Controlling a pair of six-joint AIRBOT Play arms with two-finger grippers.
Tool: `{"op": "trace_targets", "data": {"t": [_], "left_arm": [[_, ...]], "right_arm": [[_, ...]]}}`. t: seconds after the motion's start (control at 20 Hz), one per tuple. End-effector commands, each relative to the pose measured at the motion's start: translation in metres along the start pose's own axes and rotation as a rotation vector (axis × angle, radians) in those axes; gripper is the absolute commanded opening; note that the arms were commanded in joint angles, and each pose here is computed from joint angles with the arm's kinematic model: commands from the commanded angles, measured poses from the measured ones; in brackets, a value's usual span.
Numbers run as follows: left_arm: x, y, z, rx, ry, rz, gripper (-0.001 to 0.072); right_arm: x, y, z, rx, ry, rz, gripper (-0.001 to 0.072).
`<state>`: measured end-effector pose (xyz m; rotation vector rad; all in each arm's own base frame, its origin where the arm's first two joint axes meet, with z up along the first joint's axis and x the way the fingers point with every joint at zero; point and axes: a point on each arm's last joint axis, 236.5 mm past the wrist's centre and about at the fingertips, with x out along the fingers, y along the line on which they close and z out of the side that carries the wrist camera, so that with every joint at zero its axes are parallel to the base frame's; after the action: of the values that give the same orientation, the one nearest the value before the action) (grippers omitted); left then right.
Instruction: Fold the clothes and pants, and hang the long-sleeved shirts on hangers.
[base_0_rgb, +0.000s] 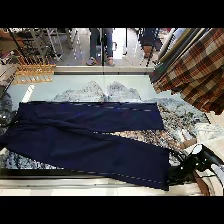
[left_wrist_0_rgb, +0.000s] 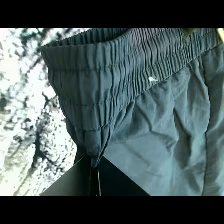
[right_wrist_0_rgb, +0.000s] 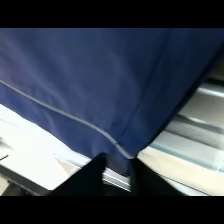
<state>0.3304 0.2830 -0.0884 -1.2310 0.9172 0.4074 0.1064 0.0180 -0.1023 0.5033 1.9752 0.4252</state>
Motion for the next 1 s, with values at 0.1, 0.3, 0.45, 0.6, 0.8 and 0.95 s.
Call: {"op": "trace_targets", "data": {"t": [0.1,0.3,0.45,0.6,0.8,0.95], "left_arm": [[-0.006,-0.01,0.009,-0.048,-0.032,-0.063,0.0012],[-0.018,-0.018,0.014,0.011,-0.064,-0.07,0.0009],[-0.041,-0.041,0.024,0.101,-0.095,-0.086,0.0008],[-0.076,-0.084,0.039,0.223,-0.155,-0.106,0.0008],[-0.119,-0.169,0.057,0.371,-0.272,-0.157,0.0007],[-0.118,-0.236,0.067,0.426,-0.35,-0.216,0.0006]], "right_arm": [[0.005,0.007,-0.01,-0.026,0.042,0.039,0.0012],[-0.033,0.014,0.001,-0.077,-0.033,-0.005,0.001],[-0.091,0.026,0.015,-0.144,-0.184,-0.101,0.0008],[-0.16,0.05,0.035,-0.166,-0.381,-0.156,0.0007],[-0.236,0.067,0.099,-0.115,-0.641,-0.134,0.0007],[-0.274,0.075,0.173,-0.117,-0.791,-0.004,0.0007]]}}
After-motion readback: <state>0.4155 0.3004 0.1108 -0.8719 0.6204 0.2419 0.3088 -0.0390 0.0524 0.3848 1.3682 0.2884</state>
